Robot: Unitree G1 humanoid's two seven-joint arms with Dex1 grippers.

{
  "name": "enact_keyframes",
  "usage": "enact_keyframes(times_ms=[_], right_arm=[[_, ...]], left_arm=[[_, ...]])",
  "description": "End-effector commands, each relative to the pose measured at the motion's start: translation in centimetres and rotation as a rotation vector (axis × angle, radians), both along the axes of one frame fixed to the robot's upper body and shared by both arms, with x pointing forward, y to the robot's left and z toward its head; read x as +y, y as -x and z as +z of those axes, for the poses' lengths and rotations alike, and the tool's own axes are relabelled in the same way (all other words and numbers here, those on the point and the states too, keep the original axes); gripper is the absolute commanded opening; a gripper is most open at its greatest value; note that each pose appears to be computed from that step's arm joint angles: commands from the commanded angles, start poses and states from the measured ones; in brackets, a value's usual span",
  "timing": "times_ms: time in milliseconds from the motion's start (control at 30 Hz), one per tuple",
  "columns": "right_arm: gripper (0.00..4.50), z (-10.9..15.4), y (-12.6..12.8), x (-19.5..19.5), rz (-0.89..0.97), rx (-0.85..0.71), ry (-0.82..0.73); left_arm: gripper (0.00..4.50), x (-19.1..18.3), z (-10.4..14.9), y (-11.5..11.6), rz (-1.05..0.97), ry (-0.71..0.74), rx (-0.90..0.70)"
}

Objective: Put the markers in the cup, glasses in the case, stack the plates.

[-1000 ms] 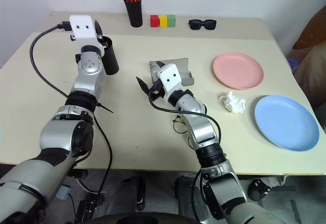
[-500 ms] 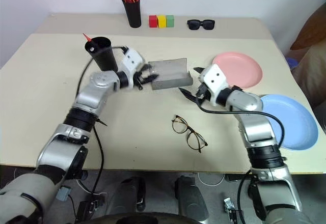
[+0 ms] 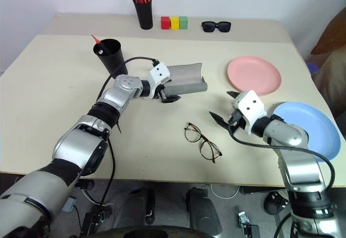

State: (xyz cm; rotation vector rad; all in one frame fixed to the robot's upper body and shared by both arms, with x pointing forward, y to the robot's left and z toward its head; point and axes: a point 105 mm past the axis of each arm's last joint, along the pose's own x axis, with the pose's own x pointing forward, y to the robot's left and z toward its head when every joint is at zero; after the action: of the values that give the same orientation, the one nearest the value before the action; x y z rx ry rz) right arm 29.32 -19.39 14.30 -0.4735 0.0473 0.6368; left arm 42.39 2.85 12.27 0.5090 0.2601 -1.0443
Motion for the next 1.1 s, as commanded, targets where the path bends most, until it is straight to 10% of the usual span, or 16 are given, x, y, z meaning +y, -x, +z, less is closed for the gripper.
enact_keyframes(times_ms=[33, 200, 1033, 1100], right_arm=[[4.50, 1.8, 0.6, -0.6, -0.023, -0.065, 0.019], [4.50, 1.5, 0.8, -1.0, -0.040, -0.062, 0.024], [4.50, 0.5, 0.0, 3.0, 0.144, 0.061, 0.009], [4.50, 0.4, 0.2, 3.0, 0.151, 0.096, 0.001]], left_arm=[[2.60, -0.1, 0.8, -0.2, -0.010, 0.016, -0.008], [0.02, 0.1, 0.7, -0.1, -0.023, 0.019, -0.005], [0.02, 9.0, 0.1, 8.7, -0.378, -0.098, 0.087], [0.56, 9.0, 0.1, 8.6, -0.372, -0.116, 0.064]])
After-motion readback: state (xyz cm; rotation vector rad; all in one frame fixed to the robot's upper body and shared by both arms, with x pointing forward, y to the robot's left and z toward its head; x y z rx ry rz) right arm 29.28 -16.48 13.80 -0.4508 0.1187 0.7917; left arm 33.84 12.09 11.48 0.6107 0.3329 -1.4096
